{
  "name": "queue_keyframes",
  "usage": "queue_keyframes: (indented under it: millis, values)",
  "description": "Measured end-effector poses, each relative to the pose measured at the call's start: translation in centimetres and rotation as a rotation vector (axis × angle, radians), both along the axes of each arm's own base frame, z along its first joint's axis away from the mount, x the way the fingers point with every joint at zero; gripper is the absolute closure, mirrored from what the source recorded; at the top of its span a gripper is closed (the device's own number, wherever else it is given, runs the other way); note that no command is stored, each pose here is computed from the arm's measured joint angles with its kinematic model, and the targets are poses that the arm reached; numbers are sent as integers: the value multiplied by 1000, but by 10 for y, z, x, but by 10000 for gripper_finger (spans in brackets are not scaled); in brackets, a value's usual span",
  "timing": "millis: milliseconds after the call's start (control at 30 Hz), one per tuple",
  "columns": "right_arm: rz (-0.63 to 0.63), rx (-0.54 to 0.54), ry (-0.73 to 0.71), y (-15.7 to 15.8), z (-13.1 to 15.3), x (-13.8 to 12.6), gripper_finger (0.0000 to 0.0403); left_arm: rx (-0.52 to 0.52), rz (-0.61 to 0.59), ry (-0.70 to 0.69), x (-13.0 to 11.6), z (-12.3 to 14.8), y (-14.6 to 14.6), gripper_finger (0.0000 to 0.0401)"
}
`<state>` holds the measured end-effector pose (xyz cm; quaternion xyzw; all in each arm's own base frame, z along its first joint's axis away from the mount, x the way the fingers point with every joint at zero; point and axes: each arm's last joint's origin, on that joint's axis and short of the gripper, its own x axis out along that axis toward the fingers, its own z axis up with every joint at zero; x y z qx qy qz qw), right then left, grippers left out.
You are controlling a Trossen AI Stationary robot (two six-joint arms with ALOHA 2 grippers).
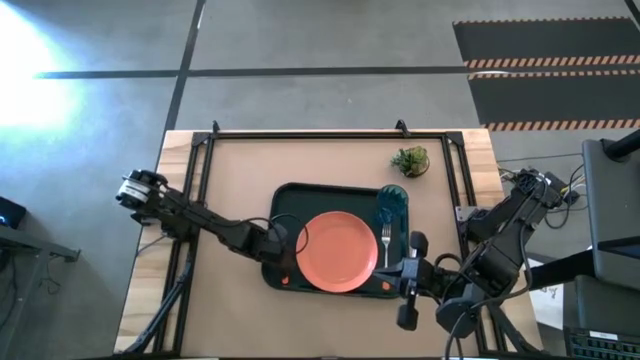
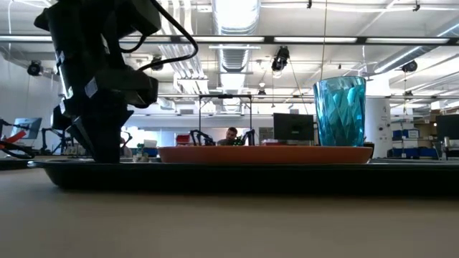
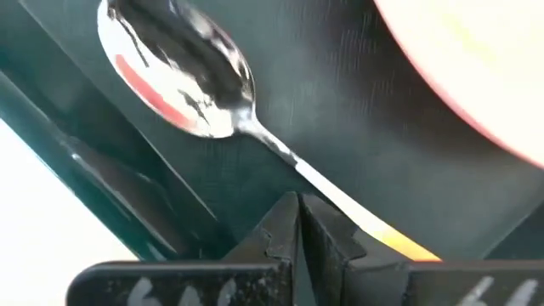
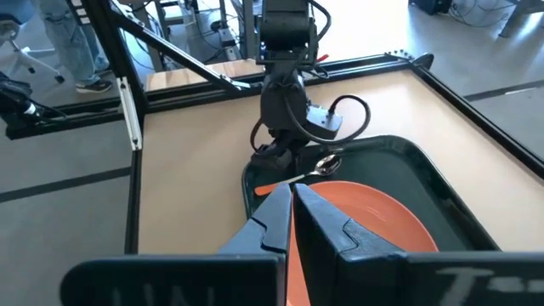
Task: Pick and place plate/cup/fork/spoon on tray
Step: Move the dark green tray to the center of the table
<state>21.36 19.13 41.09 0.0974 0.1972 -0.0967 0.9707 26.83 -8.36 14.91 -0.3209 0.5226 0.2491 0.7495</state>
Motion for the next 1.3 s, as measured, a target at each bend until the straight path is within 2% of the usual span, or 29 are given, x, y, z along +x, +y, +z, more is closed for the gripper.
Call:
queue_keyframes:
  millis: [367,567,700,867,1033,1300]
  values:
    - [13,2,-1,-6,6,-10,394,-79,55,-26,-9,1,-31,401]
    - [22,-10,19,-10,7,-15,394,-153,89,-83,-10,2,-51,401]
    - [34,-1,24,-13,9,-17,394,-193,99,-122,-6,-5,-65,401]
    - [44,-11,35,-15,11,-23,394,-212,79,-129,14,-9,-86,401]
    - [49,-12,36,-16,12,-26,394,-196,6,-138,35,-6,-98,401]
    - [65,-15,39,-13,11,-29,394,-77,-9,-4,20,7,-88,401]
